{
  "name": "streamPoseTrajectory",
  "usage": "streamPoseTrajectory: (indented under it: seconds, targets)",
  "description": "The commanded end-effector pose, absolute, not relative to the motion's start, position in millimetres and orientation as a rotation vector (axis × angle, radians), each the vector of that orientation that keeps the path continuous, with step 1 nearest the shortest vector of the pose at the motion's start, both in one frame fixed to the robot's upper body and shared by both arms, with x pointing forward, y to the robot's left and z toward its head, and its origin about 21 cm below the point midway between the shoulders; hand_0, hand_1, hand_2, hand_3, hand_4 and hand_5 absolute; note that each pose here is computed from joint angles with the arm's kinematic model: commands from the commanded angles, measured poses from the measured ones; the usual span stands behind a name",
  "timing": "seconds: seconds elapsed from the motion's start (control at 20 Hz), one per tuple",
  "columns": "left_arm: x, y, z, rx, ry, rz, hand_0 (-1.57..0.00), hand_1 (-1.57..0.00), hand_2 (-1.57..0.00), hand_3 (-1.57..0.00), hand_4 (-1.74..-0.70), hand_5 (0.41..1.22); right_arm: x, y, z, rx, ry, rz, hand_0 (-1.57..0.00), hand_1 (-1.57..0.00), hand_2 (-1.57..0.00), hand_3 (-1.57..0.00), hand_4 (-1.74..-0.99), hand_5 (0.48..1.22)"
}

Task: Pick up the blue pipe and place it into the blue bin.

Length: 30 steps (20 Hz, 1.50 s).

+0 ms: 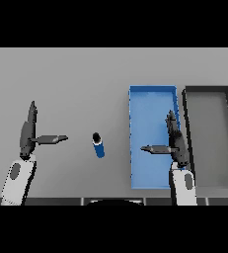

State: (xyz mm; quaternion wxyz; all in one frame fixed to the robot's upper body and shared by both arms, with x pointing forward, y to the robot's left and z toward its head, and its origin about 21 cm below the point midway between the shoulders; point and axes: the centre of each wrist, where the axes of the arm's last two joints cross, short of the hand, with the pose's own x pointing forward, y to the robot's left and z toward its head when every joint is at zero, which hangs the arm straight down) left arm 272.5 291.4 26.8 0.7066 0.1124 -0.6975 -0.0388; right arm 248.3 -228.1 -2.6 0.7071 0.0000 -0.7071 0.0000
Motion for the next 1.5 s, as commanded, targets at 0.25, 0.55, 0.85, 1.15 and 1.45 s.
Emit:
streamPoseTrajectory:
  seconds: [0.25,0.55,0.85,1.15,1.45]
  targets:
    - [274,289,25,0.247,-1.557,-0.086,0.0,0.0,0.0,0.0,-0.97,0.593,252,-232.7,-3,-0.005,-1.56,0.003,0.0,0.0,0.0,0.0,-1.205,0.629]
    - [260,327,21,0.15,-1.56,-0.45,0.0,0.0,0.0,0.0,-0.96,0.595,223,-249.1,12,-0.161,-1.693,0.324,0.0,0.0,0.0,0.0,-1.196,0.623]
    - [243,329,31,-0.011,-1.544,-0.599,0.0,0.0,0.0,0.0,-1.01,0.561,223,-252.9,13,-0.164,-1.687,0.342,0.0,0.0,0.0,0.0,-1.18,0.617]
    - [226,280,21,-0.176,-1.44,-0.752,0.0,0.0,0.0,0.0,-1.13,0.485,223,-252.0,15,-0.168,-1.682,0.347,0.0,0.0,0.0,0.0,-1.174,0.618]
    - [228,239,3,-0.25,-1.402,-0.811,0.0,0.0,0.0,0.0,-1.15,0.451,223,-249.9,14,-0.16,-1.674,0.329,0.0,0.0,0.0,0.0,-1.213,0.625]
